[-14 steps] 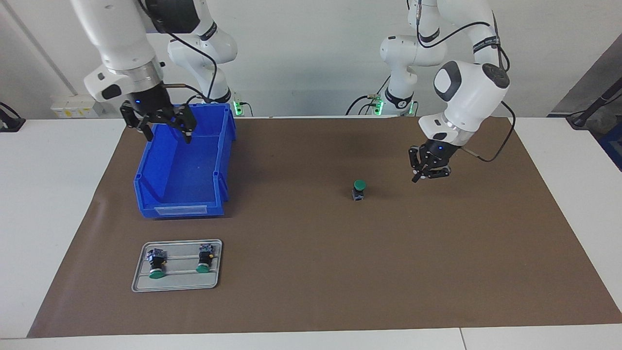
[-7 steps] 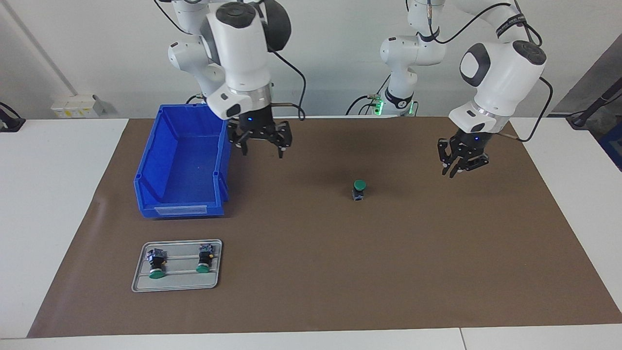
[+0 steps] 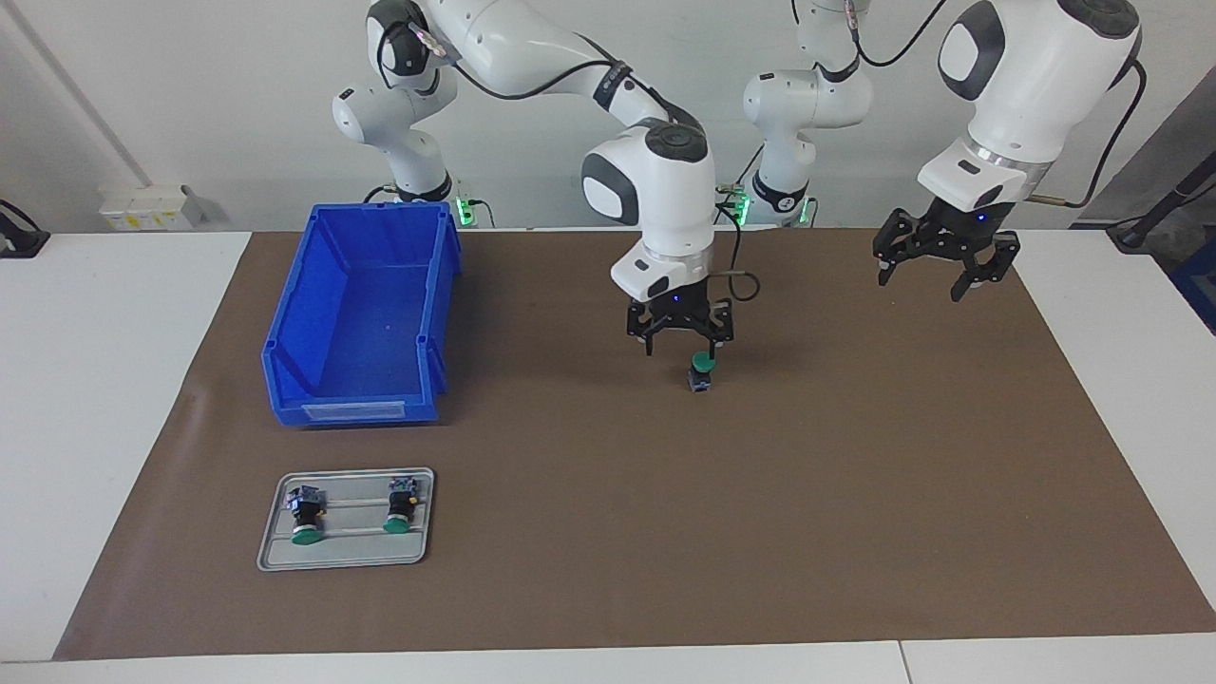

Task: Place and press button with both arms
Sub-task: 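Grasp the green-capped button with the right gripper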

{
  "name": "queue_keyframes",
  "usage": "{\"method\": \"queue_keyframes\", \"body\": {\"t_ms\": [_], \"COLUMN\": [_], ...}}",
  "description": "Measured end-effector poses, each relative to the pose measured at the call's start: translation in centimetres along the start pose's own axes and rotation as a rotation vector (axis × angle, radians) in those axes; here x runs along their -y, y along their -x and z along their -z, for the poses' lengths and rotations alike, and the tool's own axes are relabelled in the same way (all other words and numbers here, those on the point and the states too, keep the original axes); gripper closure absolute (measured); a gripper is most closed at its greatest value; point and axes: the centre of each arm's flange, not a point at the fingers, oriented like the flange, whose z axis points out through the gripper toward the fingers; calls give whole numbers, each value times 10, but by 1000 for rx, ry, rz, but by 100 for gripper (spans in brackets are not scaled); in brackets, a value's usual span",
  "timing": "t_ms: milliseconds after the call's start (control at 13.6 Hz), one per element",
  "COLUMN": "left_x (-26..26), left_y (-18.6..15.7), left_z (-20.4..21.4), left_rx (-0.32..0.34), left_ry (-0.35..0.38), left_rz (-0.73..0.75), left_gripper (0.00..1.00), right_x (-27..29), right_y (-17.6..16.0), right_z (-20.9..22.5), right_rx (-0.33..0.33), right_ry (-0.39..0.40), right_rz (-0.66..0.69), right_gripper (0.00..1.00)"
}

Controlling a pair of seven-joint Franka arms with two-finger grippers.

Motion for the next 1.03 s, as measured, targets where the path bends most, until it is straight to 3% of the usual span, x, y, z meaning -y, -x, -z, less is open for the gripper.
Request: {"method": "queue_keyframes", "body": {"t_ms": [367,734,1028], "left_x": [-2,-1,-2], "left_y": [2,16,16], "left_z": [27,39,38], "left_rx": [51,107,113], "left_ry": [2,-34,-33], "left_rz": [37,170,179], "left_gripper": [0,0,0], "right_x": [22,16,15], "right_y": [19,34,55], "right_z": [-50,-73,-86], "right_rx": [-64,-35,-3], "right_ry": [4,32,44], "right_rz": [58,109,131], "right_gripper": [0,0,0]}}
